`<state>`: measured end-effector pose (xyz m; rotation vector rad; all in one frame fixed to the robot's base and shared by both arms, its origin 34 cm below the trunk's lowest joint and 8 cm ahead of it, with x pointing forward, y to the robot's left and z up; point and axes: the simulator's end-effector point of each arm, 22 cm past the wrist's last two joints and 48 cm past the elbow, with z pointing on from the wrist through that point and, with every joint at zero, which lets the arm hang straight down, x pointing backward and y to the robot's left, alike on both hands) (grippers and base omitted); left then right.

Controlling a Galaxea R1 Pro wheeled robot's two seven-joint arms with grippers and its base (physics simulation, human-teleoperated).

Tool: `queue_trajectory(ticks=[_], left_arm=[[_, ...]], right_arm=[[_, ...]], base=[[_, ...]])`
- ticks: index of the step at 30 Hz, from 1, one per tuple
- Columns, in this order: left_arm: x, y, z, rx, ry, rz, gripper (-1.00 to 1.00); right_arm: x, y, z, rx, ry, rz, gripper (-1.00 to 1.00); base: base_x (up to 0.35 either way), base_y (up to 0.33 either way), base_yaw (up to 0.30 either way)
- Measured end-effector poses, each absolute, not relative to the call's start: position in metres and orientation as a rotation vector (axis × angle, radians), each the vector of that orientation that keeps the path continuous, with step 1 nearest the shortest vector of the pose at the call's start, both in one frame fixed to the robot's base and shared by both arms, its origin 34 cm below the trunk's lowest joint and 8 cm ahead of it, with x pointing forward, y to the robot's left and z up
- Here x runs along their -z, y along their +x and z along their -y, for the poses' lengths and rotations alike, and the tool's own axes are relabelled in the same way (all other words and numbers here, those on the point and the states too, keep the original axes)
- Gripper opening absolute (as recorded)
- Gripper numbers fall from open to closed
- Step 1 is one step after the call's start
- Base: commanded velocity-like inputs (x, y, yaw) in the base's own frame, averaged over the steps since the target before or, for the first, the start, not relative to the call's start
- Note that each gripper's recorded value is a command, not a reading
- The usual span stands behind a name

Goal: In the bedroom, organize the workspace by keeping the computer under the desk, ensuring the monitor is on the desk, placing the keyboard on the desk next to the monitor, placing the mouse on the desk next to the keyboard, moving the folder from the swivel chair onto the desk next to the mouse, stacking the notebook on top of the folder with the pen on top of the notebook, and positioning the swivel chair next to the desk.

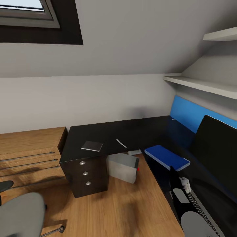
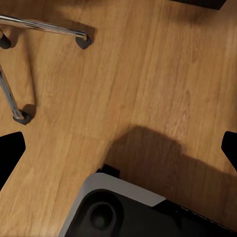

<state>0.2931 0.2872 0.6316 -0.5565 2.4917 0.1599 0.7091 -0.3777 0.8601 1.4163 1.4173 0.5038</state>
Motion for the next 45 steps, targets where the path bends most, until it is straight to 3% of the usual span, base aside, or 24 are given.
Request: queue_trajectory(ticks=[45], left_arm=[[-0.6314, 0.2933, -0.2826, -0.152, -0.557, -2.494, 1.00]], right_arm=[[-0.8568, 0.7069, 0.3795, -0.487, 1.426, -1.428, -1.00]], base=[[0.017, 0.045, 0.000]])
